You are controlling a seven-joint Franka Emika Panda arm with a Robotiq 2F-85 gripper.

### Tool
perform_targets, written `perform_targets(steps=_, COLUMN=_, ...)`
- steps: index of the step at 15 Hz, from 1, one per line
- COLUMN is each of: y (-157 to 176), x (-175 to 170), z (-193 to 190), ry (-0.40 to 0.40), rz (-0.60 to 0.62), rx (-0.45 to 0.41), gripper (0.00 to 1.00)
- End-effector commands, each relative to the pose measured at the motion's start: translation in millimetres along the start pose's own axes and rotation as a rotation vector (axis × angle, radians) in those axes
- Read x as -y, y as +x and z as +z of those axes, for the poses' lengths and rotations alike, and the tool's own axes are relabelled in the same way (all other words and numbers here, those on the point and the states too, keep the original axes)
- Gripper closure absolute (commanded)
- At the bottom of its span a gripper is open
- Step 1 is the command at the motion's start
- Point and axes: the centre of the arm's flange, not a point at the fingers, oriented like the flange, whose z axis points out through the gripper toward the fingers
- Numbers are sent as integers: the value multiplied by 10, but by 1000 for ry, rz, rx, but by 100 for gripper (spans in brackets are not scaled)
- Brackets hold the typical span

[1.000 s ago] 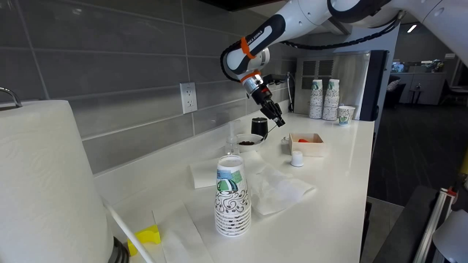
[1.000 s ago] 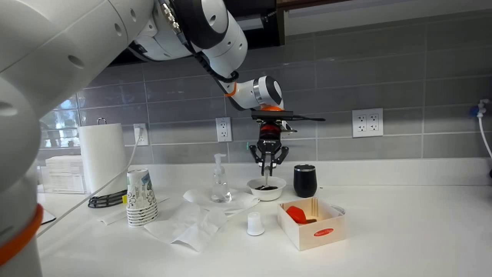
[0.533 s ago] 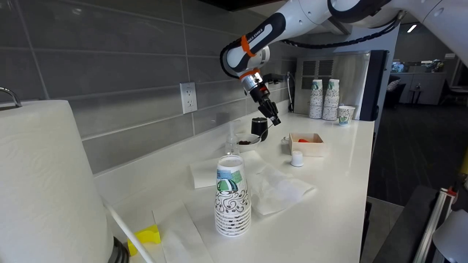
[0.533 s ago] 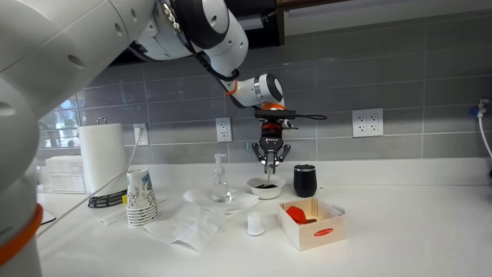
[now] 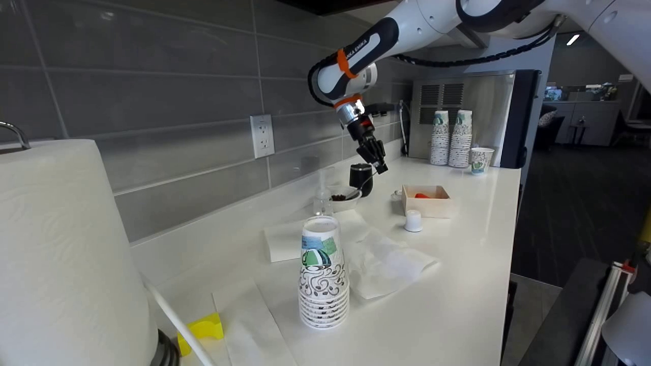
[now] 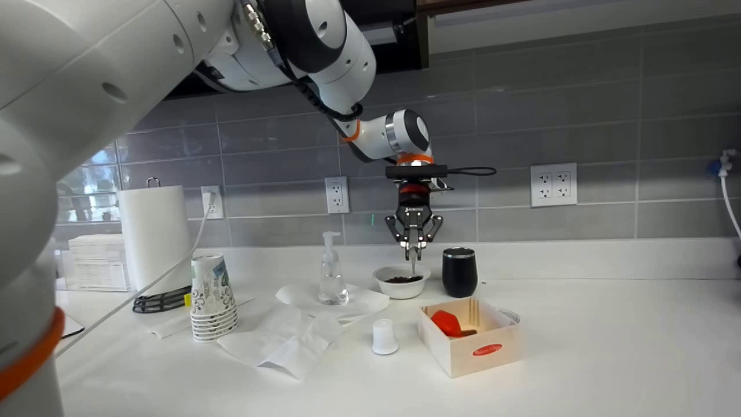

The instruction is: Pick up the spoon and stir in the bowl

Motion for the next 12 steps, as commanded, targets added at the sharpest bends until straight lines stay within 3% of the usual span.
perform_targets(steps=1, y=13, x=-15, z=-37, ry=0, rz=14, rx=85, gripper=94)
perform_targets(steps=5, y=-58, x=63, z=-14, ry=25, rz=-82, rx=127, gripper=94)
perform_targets(steps=12, y=-60, x=75, z=-139, ry=19, rz=-115, rx=-48, gripper=94)
